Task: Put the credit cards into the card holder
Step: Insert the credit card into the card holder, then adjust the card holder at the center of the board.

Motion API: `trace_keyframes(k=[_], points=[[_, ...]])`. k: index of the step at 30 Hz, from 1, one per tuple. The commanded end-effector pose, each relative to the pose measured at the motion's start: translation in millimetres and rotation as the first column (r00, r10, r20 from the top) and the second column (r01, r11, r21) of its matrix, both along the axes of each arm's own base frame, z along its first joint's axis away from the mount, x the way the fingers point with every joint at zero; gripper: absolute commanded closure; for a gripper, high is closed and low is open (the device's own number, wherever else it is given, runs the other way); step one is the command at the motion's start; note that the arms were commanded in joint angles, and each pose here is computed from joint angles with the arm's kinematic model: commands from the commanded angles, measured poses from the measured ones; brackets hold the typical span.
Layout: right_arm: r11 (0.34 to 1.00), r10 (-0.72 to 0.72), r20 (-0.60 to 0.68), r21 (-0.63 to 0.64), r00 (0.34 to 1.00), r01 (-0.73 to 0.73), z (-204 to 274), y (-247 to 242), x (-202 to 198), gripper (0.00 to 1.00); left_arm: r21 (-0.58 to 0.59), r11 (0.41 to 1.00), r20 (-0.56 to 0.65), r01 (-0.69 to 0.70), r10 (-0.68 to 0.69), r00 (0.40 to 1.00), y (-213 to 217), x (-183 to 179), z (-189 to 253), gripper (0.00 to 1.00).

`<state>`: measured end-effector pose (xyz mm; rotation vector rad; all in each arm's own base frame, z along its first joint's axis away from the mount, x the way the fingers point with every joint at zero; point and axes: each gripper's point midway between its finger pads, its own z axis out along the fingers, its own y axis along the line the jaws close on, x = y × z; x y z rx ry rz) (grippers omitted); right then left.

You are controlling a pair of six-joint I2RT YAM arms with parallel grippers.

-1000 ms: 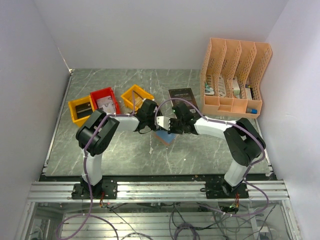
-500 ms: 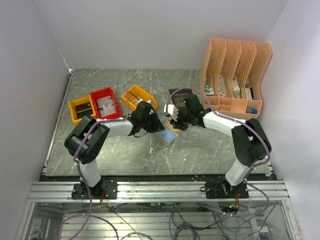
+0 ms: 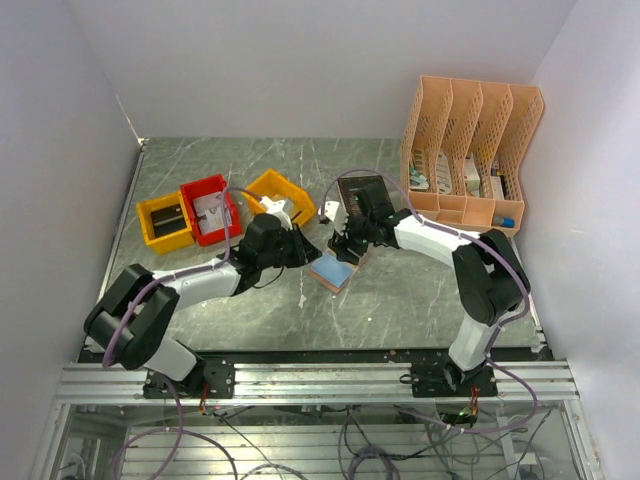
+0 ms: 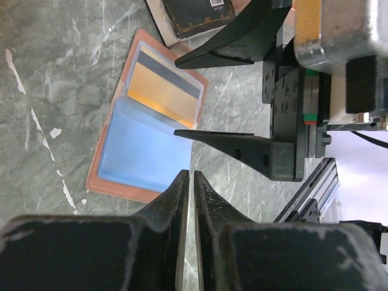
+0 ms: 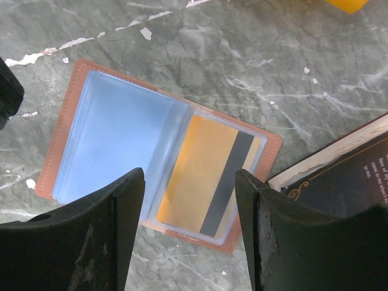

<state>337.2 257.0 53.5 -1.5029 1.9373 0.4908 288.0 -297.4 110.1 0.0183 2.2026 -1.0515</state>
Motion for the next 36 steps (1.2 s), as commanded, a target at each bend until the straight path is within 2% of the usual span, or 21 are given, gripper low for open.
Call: trace_keyframes(k=[1,11,19,25,27,32,34,36], points=[[0.995,-0.053,0.001,-0.081,0.999,0.053,-16,-5,4,0.38,-0.072,0.997,0.032,0.022,-0.020,0.999,-8,-2,-4,0.83],[0.984,-0.092,0.036,-0.150,0.995,0.096,-28,-10,13,0.38,-0.098,0.992,-0.005,0.075,-0.075,0.997,-37,-3,-28,0.87],[0.982,-0.104,0.052,-0.150,0.993,0.110,-25,-11,16,0.44,-0.013,0.997,-0.067,0.072,-0.072,0.995,-40,-1,-67,0.88],[0.982,-0.111,0.054,-0.146,0.992,0.117,-22,-10,17,0.47,0.116,0.992,-0.124,0.044,-0.030,0.992,-24,-3,-98,0.89],[0.985,-0.104,0.048,-0.135,0.993,0.109,-18,-8,16,0.48,0.146,0.989,-0.139,0.033,-0.013,0.990,-18,-4,-106,0.89],[1.000,0.005,-0.038,0.029,0.999,-0.004,16,0,-2,0.48,0.205,0.979,-0.137,0.000,0.029,0.990,-7,-1,-110,0.88],[0.998,0.002,-0.042,0.069,0.999,0.001,27,-13,3,0.54,0.244,0.970,-0.133,-0.016,0.050,0.990,1,1,-110,0.88],[0.996,-0.029,-0.050,0.084,0.998,0.033,31,-29,11,0.65,0.270,0.962,-0.121,-0.033,0.067,0.990,8,4,-107,0.88]])
